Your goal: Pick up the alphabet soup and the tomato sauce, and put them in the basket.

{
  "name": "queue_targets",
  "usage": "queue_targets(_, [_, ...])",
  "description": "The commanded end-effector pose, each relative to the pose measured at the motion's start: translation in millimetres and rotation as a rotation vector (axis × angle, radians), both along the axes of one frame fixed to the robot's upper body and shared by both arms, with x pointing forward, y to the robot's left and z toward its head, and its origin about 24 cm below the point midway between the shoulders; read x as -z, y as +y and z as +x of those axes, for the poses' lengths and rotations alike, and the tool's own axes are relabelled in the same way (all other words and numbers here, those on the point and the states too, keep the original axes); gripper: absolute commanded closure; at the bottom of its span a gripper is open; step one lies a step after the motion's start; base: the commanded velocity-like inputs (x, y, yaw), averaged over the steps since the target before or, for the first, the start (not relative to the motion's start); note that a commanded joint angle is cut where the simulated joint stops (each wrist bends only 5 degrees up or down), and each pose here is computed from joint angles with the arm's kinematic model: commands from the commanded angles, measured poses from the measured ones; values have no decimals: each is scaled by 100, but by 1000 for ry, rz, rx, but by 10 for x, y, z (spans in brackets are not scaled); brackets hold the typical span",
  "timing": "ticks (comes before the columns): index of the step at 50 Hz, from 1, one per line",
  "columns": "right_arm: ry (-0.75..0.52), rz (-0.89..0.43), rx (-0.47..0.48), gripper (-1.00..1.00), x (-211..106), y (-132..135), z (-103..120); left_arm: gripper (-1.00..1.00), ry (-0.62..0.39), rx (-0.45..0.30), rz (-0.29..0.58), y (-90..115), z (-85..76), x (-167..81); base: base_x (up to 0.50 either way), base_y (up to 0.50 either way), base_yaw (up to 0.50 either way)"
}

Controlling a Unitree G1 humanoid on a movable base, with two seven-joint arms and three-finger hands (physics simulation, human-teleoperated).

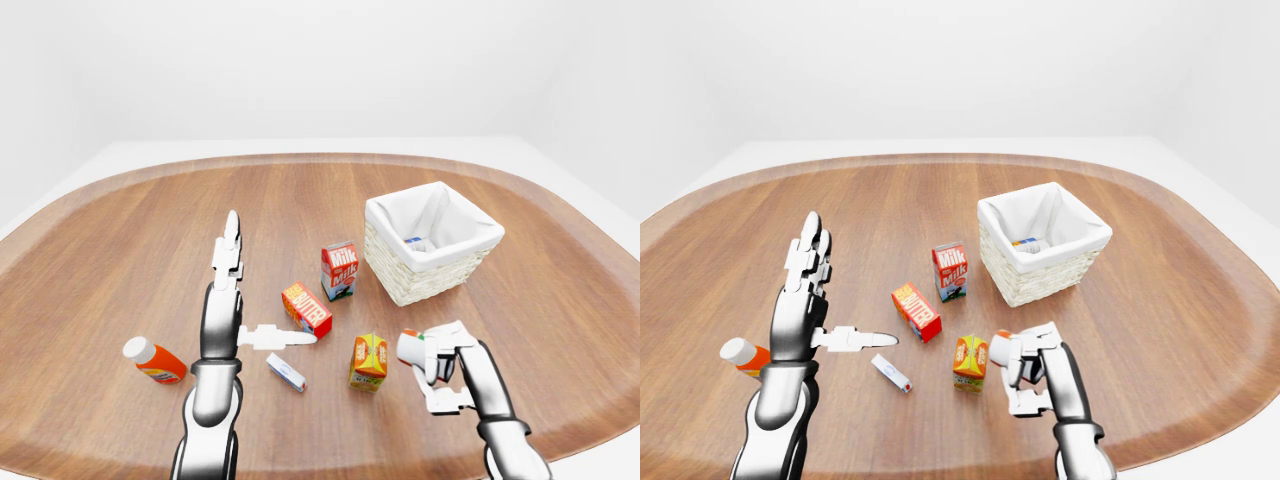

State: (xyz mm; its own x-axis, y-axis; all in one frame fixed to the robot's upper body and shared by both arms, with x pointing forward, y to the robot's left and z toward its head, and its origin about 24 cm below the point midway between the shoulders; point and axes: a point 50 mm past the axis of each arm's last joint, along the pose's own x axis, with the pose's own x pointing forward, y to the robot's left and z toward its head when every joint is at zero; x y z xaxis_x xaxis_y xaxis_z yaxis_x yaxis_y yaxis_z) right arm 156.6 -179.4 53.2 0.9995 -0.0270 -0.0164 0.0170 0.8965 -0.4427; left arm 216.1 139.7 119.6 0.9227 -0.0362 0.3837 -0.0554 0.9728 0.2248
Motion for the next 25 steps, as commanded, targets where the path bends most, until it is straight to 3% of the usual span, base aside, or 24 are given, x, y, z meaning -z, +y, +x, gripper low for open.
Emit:
queue_targets(1, [-122,5,3,100,-276,-53,67,-100,1,1,3,0,1,3,0,0,0])
queue_targets(17, [-284,-24,5,100,-592,-132,264,-100,1,1,3,-1,1,3,0,0,0])
queue_targets(25, [-305,-68,29,100,-581,-175,500,-100,1,1,3,0,1,3,0,0,0])
